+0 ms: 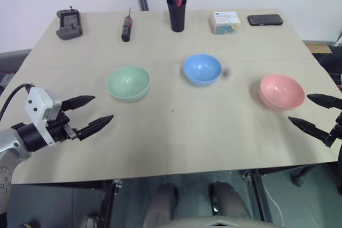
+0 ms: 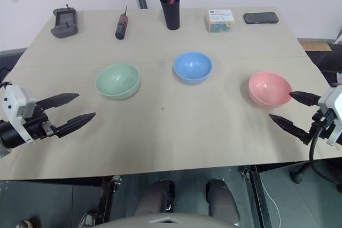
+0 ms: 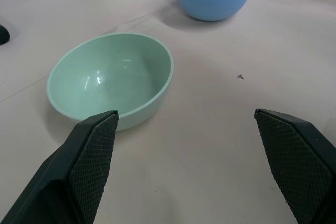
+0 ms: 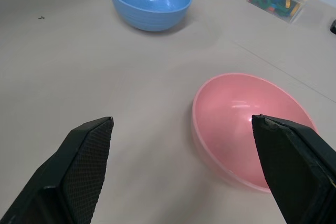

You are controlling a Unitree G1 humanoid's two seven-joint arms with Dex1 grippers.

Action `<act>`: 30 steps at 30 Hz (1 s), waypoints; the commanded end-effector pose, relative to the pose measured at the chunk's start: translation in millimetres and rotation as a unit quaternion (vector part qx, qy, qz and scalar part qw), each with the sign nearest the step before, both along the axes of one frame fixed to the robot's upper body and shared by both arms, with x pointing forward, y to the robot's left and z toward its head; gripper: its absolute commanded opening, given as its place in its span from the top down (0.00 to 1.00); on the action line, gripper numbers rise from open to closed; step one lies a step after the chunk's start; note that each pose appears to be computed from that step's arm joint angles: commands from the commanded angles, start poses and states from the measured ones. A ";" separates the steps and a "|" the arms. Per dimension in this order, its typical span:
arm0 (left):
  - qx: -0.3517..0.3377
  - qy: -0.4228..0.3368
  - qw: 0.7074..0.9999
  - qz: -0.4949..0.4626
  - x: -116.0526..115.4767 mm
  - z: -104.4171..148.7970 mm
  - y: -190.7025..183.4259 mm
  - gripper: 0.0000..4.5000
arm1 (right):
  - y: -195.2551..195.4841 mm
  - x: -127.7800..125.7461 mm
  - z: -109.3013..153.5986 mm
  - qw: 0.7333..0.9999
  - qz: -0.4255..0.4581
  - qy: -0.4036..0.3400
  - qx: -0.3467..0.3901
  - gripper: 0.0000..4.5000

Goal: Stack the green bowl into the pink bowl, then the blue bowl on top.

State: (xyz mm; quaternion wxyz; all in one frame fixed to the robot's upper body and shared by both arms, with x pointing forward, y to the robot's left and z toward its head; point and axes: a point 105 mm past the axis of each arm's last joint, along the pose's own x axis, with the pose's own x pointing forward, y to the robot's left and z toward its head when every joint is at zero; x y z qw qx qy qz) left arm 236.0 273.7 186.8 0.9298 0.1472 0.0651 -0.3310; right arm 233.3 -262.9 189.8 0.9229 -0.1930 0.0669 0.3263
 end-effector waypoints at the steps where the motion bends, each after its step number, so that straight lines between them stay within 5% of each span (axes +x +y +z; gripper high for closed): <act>1: -0.007 -0.024 1.000 0.003 4.1 8.0 -1.3 0.02 | 6.0 1.9 12.0 1.000 0.007 -0.026 -0.008 0.02; 15: -0.025 -0.046 0.998 -0.025 19.0 1.5 -37.5 0.02 | 36.5 23.6 5.2 0.999 0.024 -0.045 0.003 0.02; 21: -0.055 -0.086 0.986 -0.133 12.1 2.5 -89.9 0.02 | 23.4 58.0 -33.1 0.993 -0.088 -0.017 -0.072 0.02; 27: -0.111 -0.081 0.967 -0.216 4.0 2.6 -118.3 0.02 | 22.7 84.5 -56.8 0.992 -0.098 0.029 -0.070 0.02; 30: -0.124 -0.073 0.957 -0.251 -0.6 6.9 -122.0 0.00 | 20.6 92.5 -57.0 0.993 -0.099 0.029 -0.064 0.21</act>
